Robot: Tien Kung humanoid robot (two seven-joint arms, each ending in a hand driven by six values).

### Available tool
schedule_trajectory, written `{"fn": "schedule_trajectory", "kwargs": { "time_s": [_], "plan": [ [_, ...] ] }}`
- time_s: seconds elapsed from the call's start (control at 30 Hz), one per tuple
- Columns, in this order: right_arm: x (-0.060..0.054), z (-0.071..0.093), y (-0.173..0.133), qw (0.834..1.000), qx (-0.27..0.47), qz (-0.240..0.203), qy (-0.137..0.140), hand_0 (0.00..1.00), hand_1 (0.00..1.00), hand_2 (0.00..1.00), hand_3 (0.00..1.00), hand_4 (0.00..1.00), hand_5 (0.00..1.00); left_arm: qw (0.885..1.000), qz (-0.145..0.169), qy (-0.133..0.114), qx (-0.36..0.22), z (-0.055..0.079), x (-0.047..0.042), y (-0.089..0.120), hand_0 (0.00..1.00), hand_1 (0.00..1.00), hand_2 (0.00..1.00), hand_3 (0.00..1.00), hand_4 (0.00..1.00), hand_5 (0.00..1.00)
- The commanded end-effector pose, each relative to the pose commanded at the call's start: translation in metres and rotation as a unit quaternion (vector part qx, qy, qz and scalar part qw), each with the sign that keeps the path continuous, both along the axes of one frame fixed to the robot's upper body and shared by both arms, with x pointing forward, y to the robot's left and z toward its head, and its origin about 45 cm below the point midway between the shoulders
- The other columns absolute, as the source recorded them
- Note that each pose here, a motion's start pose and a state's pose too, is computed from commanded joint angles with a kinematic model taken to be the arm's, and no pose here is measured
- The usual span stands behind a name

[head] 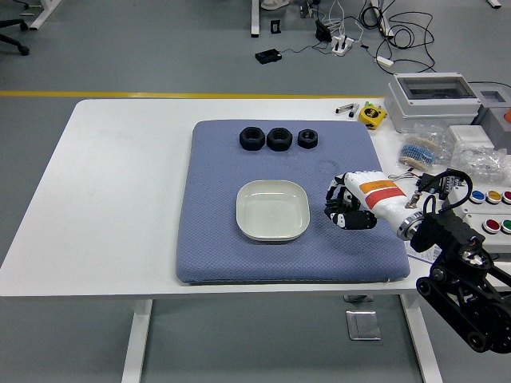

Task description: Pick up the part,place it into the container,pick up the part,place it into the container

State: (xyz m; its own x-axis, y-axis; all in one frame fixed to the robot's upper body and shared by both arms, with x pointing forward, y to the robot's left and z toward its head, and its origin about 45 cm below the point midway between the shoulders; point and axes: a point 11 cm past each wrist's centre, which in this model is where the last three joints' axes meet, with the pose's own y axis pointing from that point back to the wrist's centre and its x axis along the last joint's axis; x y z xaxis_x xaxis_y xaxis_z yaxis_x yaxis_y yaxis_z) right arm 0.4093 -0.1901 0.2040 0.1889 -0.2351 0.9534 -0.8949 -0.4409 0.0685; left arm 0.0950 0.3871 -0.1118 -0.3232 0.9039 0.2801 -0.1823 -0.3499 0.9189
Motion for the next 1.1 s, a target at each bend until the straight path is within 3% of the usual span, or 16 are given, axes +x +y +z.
{"fn": "schedule_trajectory", "kwargs": {
  "time_s": [0.33, 0.4, 0.43, 0.6, 0.63, 0.8, 0.83, 1.1],
  "plan": [
    [-0.002, 0.007, 0.056, 0.998, 0.022, 0.056, 0.013, 0.109, 0.275, 0.397, 0.515, 0.693, 0.166, 1.000, 0.002, 0.004, 0.001, -0.001, -0.0045, 0.001, 0.697, 0.613, 0.644, 0.556, 0.564, 0.581],
    [-0.002, 0.001, 0.070, 0.997, 0.017, 0.069, 0.025, 0.109, 0.275, 0.397, 0.515, 0.693, 0.166, 1.000, 0.001, 0.005, 0.001, -0.001, -0.0048, 0.001, 0.697, 0.613, 0.644, 0.556, 0.564, 0.581],
    [-0.002, -0.002, 0.075, 0.997, 0.014, 0.074, 0.027, 0.202, 0.393, 0.495, 0.524, 0.611, 0.170, 1.000, 0.001, 0.005, 0.001, -0.001, -0.0046, 0.002, 0.697, 0.613, 0.644, 0.556, 0.566, 0.583],
    [-0.001, -0.014, 0.086, 0.996, -0.004, 0.085, 0.035, 0.202, 0.393, 0.495, 0.524, 0.611, 0.170, 1.000, 0.000, 0.004, 0.002, 0.000, -0.0032, 0.002, 0.697, 0.613, 0.644, 0.556, 0.566, 0.583],
    [-0.001, -0.014, 0.086, 0.996, -0.004, 0.084, 0.034, 0.223, 0.417, 0.682, 0.621, 0.675, 0.120, 1.000, 0.000, 0.003, 0.003, 0.000, -0.0027, 0.003, 0.697, 0.612, 0.644, 0.557, 0.565, 0.582],
    [0.004, -0.008, 0.082, 0.997, -0.004, 0.080, 0.017, 0.223, 0.417, 0.682, 0.621, 0.675, 0.120, 1.000, 0.002, 0.003, 0.005, 0.001, -0.0036, 0.005, 0.697, 0.612, 0.644, 0.557, 0.565, 0.582],
    [0.005, -0.007, 0.082, 0.997, -0.004, 0.079, 0.014, 0.218, 0.421, 0.809, 0.805, 0.729, 0.092, 1.000, 0.002, 0.004, 0.005, 0.001, -0.0037, 0.005, 0.698, 0.605, 0.644, 0.556, 0.565, 0.583],
    [0.009, 0.005, 0.076, 0.997, 0.010, 0.075, -0.016, 0.217, 0.422, 0.810, 0.804, 0.717, 0.079, 1.000, 0.001, -0.002, 0.005, 0.002, 0.0013, 0.004, 0.698, 0.611, 0.643, 0.556, 0.566, 0.583]
  ]
}}
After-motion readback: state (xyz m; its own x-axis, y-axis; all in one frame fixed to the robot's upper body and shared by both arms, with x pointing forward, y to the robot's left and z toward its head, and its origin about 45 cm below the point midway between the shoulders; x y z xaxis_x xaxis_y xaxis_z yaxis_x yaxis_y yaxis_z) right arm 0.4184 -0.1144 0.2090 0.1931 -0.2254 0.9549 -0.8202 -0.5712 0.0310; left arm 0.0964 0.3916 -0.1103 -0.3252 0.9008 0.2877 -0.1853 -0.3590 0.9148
